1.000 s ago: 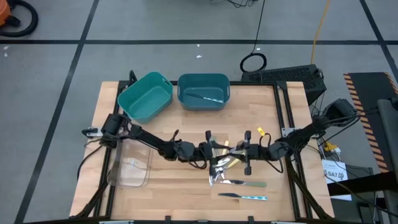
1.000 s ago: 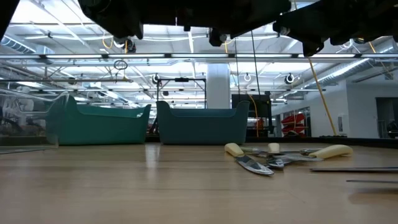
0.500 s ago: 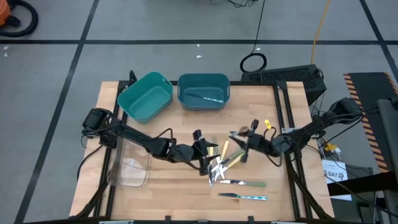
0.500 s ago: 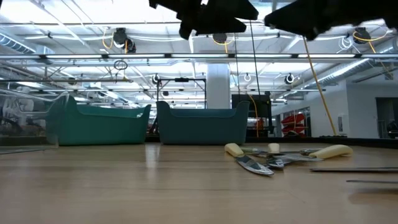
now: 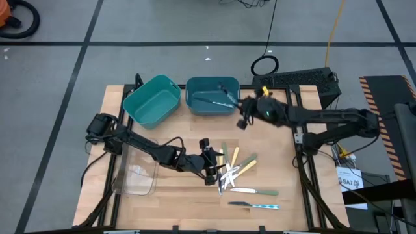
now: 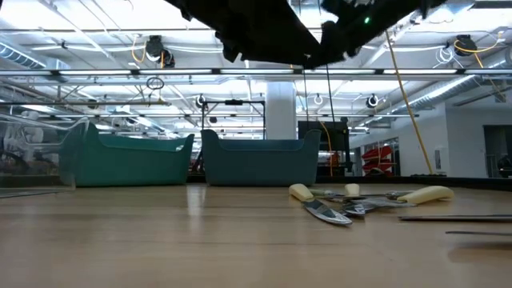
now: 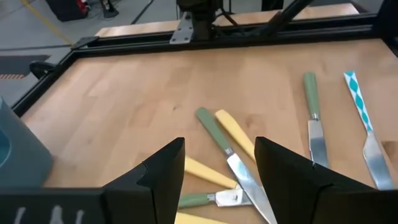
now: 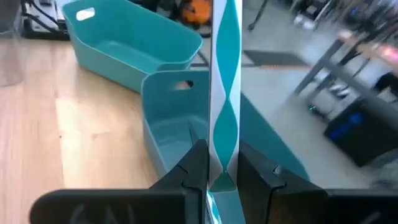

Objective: Sort silverware by color (type)
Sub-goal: Put the left blue table knife into the blue bin

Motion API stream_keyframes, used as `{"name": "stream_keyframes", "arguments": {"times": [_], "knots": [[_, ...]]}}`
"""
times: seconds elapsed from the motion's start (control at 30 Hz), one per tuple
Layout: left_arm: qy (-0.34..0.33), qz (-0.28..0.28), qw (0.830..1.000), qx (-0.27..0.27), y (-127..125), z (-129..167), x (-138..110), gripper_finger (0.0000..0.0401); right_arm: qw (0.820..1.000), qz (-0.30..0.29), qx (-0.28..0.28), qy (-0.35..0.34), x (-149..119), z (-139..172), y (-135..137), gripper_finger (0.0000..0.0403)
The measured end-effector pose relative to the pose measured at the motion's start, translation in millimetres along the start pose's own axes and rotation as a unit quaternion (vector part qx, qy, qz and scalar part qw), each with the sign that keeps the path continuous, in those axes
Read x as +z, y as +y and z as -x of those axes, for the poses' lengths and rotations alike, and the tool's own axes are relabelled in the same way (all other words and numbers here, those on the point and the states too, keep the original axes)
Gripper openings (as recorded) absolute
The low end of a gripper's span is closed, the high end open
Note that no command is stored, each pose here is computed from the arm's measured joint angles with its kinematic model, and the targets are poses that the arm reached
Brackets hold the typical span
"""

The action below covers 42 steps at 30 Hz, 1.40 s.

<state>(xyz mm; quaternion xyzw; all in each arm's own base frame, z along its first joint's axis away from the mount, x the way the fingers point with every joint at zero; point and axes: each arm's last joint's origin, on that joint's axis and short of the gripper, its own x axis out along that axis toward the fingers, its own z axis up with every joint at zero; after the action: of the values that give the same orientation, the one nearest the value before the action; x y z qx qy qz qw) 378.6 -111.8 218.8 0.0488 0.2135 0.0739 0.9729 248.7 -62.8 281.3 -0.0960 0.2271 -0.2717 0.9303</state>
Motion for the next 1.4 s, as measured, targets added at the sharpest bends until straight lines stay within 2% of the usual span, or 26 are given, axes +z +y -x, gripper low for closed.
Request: {"name": "stream_keyframes", "arguments": {"times": [0.2, 0.37, 0.57, 0.87, 1.13, 1.4], "knots": [[0.001, -0.002, 1.0, 0.006, 5, -2, 0, 0.0202, 0.997, -0.037, 0.016, 0.063, -25, -39, -32, 0.005], [0.003, -0.003, 1.0, 0.006, 6, -3, 0, 0.0202, 0.993, -0.042, 0.01, 0.106, -46, -68, -40, 0.0067], [0.001, 0.0, 1.0, 0.0, 6, -3, 1, 0.0202, 0.992, -0.043, -0.001, 0.122, -62, -90, -44, 0.0064], [-0.012, -0.002, 1.0, -0.001, 6, -3, 3, 0.0202, 0.993, -0.042, -0.001, 0.113, -63, -97, -43, 0.0076], [-0.017, 0.008, 1.0, -0.002, 5, -2, 4, 0.0202, 0.993, -0.04, 0.012, 0.111, -63, -97, -42, 0.0063], [-0.015, 0.015, 1.0, -0.003, 5, -2, 4, 0.0202, 0.993, -0.037, 0.014, 0.111, -63, -97, -42, 0.0069]]}}
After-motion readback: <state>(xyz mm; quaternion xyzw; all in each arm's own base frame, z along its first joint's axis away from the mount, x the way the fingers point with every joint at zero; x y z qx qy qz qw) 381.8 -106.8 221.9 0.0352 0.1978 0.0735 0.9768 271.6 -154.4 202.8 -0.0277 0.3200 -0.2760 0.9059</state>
